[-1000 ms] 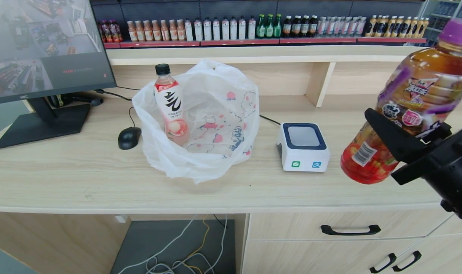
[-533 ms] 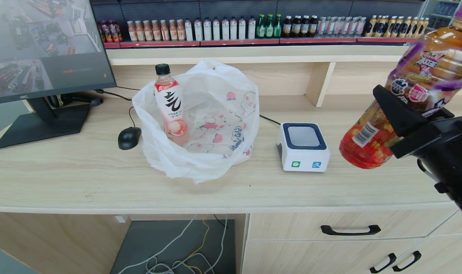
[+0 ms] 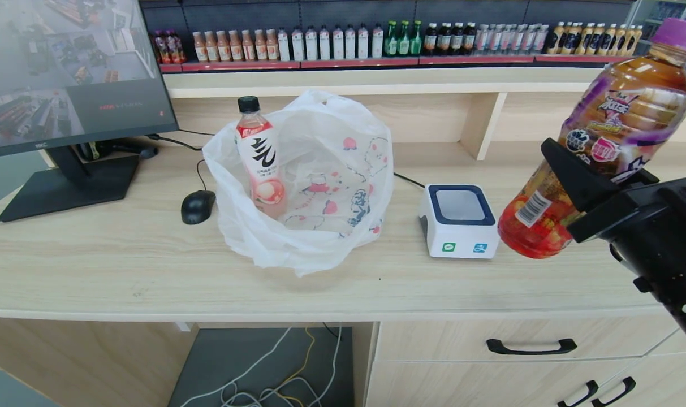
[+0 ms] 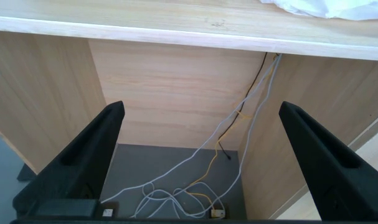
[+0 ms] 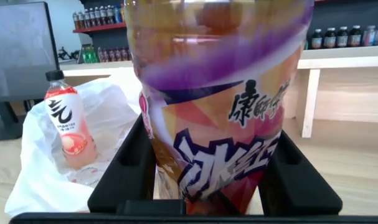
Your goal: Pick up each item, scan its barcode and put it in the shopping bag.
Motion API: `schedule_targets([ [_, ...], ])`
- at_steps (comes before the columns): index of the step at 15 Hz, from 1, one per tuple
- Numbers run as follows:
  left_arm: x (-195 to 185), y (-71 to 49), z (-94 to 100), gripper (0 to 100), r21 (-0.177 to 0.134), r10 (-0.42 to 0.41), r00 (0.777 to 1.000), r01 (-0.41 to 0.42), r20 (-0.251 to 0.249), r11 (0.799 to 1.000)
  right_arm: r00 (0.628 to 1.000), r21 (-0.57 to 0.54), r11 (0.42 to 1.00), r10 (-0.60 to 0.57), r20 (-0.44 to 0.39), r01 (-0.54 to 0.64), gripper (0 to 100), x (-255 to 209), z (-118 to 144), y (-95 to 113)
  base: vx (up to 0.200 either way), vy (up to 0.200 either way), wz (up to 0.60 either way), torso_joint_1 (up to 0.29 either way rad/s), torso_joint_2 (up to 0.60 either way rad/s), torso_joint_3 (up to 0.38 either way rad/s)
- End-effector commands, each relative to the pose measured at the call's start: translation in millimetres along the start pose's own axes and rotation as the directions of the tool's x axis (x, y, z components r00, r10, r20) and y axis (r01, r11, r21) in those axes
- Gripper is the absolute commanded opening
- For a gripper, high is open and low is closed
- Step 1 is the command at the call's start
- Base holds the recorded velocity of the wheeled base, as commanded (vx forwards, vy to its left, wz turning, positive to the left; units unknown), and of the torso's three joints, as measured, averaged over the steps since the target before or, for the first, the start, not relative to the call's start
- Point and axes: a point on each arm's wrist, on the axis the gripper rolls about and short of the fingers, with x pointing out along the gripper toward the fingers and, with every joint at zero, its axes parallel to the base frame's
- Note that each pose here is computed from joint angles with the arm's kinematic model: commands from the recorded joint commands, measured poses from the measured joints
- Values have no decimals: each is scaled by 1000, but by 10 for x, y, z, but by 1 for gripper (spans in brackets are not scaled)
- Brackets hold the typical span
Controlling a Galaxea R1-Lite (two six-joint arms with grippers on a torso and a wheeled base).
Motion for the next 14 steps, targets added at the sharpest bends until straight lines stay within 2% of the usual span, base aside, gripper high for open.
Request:
schedule_targets([
  [1,0,0,-1,100,0,0,1000,0,0,1000,1000,0,1000,4,-3,-4,0,2,-9,5,0,200,0,7,2,-2],
  [9,0,0,-1,100,0,0,1000,0,0,1000,999,-1,999,32,-9,-32,0,-36,-12,4,0,200,0,3,2,1],
  [14,0,0,-1,100,3,0,1000,0,0,1000,1000,-1,1000,30,5,-30,0,40,-8,10,0,0,0,0,0,0],
])
